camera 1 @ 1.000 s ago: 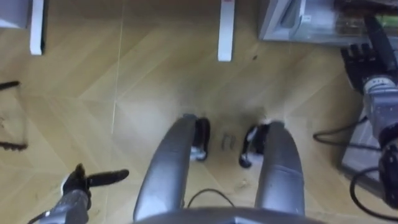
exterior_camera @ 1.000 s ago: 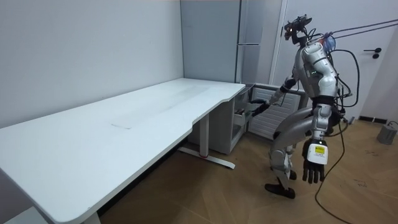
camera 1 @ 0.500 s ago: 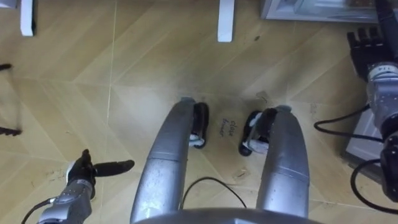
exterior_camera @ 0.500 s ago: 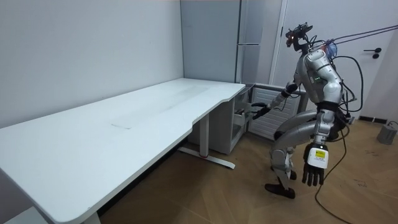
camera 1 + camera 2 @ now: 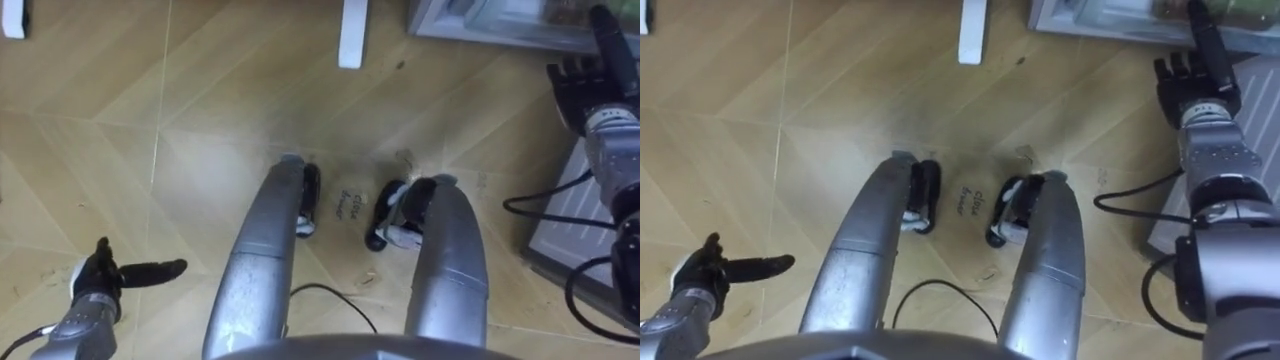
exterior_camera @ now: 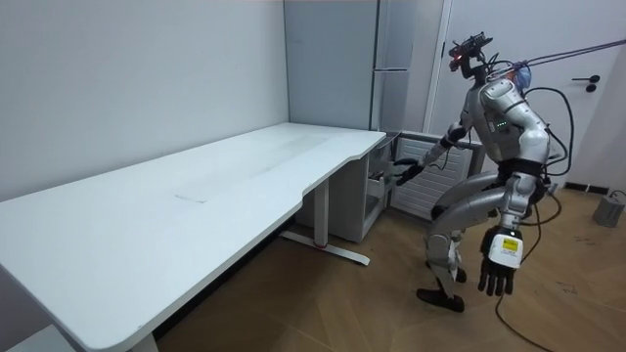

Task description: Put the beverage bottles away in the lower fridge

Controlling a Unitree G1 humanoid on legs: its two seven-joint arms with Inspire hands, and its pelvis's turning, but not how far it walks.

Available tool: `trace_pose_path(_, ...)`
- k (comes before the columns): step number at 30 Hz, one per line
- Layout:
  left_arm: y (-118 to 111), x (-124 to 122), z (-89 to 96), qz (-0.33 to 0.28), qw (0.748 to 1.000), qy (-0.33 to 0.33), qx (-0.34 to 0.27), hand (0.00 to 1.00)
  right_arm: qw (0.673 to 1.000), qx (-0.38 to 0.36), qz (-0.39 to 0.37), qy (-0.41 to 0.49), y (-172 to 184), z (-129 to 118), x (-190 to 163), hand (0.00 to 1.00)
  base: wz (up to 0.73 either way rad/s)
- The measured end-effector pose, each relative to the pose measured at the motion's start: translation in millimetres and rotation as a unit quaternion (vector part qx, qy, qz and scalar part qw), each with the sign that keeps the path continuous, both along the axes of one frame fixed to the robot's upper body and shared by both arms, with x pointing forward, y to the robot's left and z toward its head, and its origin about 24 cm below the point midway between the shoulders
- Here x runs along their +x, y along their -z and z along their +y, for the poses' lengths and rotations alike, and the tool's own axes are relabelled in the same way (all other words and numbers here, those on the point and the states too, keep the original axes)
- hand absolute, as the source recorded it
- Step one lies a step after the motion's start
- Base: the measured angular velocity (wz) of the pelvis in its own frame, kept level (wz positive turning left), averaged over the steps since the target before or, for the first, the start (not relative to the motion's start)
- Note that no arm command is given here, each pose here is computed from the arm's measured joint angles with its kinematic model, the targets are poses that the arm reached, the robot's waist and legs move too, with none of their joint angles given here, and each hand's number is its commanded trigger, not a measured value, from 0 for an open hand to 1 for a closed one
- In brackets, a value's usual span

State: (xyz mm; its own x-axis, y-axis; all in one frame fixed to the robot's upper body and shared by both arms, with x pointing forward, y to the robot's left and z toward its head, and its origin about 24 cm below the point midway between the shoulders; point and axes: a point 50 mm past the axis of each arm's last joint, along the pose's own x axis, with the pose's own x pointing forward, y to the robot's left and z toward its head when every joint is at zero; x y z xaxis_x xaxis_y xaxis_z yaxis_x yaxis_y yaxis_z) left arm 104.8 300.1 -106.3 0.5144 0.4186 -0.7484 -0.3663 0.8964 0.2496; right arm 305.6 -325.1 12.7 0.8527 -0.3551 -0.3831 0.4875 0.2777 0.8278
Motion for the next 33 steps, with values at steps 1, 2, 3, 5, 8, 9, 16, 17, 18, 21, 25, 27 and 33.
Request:
trace_pose_path(1, -1, -1, 1.6, -0.002, 1.000, -0.003, 0.002, 0.00, 1.000, -0.001, -0.003, 0.000, -1, 0, 1, 0.00, 0.11)
trace_pose_path(2, -2, -3, 3.1, -0.004, 1.000, -0.004, 0.005, 0.00, 1.000, -0.002, -0.010, -0.003, -6, 1, 4, 0.00, 0.11)
trace_pose_path(3, -3, -3, 3.8, -0.006, 1.000, -0.004, 0.008, 0.00, 1.000, -0.001, -0.004, 0.003, -6, -1, 4, 0.00, 0.07)
trace_pose_path(5, -6, -4, 9.2, -0.004, 1.000, -0.005, 0.018, 0.00, 1.000, -0.006, 0.011, 0.019, -10, -10, 0, 0.00, 0.08)
trace_pose_path(8, -6, -12, 14.1, 0.005, 0.999, -0.016, 0.027, 0.00, 0.999, -0.009, 0.023, 0.032, -12, -17, -2, 0.00, 0.13)
trace_pose_path(9, -4, -18, 14.7, 0.013, 0.999, -0.019, 0.028, 0.00, 0.999, -0.010, 0.025, 0.035, -12, -18, -3, 0.00, 0.14)
trace_pose_path(16, -2, -32, 19.2, 0.031, 0.999, -0.026, 0.034, 0.00, 0.998, -0.013, 0.030, 0.047, -21, -21, 2, 0.00, 0.15)
trace_pose_path(17, -3, -32, 20.3, 0.028, 0.999, -0.028, 0.035, 0.00, 0.999, -0.013, 0.026, 0.046, -25, -20, 5, 0.00, 0.22)
trace_pose_path(18, -3, -32, 20.5, 0.027, 0.999, -0.028, 0.036, 0.00, 0.999, -0.014, 0.022, 0.046, -27, -20, 7, 0.00, 0.20)
trace_pose_path(21, -3, -33, 20.6, 0.028, 0.999, -0.027, 0.037, 0.00, 0.999, -0.022, 0.001, 0.041, -41, -16, 19, 0.00, 0.12)
trace_pose_path(25, -3, -36, 20.7, 0.033, 0.998, -0.020, 0.041, 0.00, 0.998, -0.039, -0.011, 0.039, -51, -15, 25, 0.00, 0.04)
trace_pose_path(27, -2, -38, 20.8, 0.035, 0.998, -0.020, 0.040, 0.00, 0.998, -0.041, -0.013, 0.043, -51, -16, 25, 0.00, 0.00)
trace_pose_path(33, -1, -44, 22.2, 0.043, 0.998, -0.019, 0.039, 0.00, 0.998, -0.042, -0.014, 0.047, -51, -16, 24, 0.00, 0.00)
